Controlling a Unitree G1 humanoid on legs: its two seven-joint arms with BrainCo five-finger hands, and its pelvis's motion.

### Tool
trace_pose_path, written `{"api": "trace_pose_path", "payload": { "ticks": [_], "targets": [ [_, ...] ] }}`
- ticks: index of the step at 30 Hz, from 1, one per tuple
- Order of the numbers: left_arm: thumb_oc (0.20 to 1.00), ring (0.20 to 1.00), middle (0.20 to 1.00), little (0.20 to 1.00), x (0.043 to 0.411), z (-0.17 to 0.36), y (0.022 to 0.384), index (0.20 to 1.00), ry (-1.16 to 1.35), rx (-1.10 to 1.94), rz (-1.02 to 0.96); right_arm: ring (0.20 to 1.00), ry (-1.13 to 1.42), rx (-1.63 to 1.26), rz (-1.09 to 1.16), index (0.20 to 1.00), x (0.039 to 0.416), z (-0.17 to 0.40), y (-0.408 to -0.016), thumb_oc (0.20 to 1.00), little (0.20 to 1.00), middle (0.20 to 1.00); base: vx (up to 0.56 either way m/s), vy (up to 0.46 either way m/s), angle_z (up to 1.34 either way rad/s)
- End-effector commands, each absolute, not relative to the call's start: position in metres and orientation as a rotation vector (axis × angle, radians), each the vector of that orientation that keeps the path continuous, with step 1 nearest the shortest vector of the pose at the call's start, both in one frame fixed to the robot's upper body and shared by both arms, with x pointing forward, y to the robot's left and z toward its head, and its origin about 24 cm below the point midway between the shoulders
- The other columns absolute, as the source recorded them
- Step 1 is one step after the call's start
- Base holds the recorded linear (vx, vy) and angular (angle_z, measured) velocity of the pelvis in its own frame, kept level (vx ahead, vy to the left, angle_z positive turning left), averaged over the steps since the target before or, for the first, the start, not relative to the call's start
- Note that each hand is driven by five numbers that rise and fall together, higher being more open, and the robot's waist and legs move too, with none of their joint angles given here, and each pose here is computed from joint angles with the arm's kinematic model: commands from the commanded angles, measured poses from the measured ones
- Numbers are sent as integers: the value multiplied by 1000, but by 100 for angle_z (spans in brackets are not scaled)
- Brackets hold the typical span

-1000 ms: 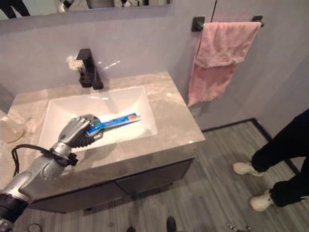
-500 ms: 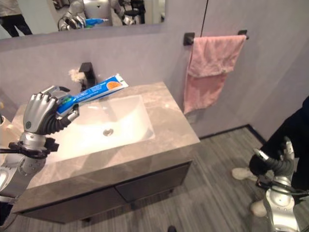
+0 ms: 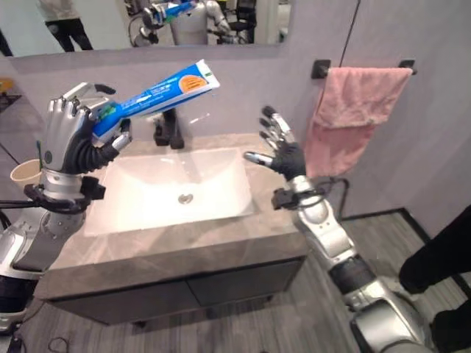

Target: Put brush and paste in cup on sink, flatten towel.

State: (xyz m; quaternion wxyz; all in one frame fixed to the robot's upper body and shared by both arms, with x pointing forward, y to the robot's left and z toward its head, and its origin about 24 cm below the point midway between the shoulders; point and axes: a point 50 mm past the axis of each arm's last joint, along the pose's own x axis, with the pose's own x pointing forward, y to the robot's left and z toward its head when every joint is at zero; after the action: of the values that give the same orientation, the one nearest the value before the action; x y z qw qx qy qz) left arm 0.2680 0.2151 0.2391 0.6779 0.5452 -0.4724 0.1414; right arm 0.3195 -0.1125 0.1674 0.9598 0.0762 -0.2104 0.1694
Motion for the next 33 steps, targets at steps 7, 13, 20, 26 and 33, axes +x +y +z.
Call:
{"api": "trace_pose_path", "payload": {
  "ticks": [7, 13, 20, 26, 33],
  "targets": [
    [200, 200, 200, 200, 268, 280, 185, 200, -1305, 1055, 365, 1000, -593, 556, 562, 1000, 314, 228, -60, 1000, 1000, 1000, 20, 14, 10],
    [200, 200, 200, 200, 267, 276, 172, 200, -1331, 1010, 304, 1000, -642, 658, 637, 1000, 308, 247, -44, 1000, 1000, 1000, 21, 7, 4],
    [200, 200, 200, 200, 264, 261, 160, 200, -1319, 990, 186, 1000, -763, 693, 655, 1000, 300, 277, -40, 1000, 1000, 1000, 3, 1, 1],
    [200, 200, 200, 200, 266, 244, 159, 200, -1242, 950, 140, 1000, -801, 751, 672, 1000, 293, 287, -35, 1000, 1000, 1000, 0, 0, 0],
    [200, 200, 200, 200, 268, 223, 158, 200, -1148, 892, 118, 1000, -810, 862, 677, 1000, 285, 288, -31, 1000, 1000, 1000, 0, 0, 0]
  ]
}}
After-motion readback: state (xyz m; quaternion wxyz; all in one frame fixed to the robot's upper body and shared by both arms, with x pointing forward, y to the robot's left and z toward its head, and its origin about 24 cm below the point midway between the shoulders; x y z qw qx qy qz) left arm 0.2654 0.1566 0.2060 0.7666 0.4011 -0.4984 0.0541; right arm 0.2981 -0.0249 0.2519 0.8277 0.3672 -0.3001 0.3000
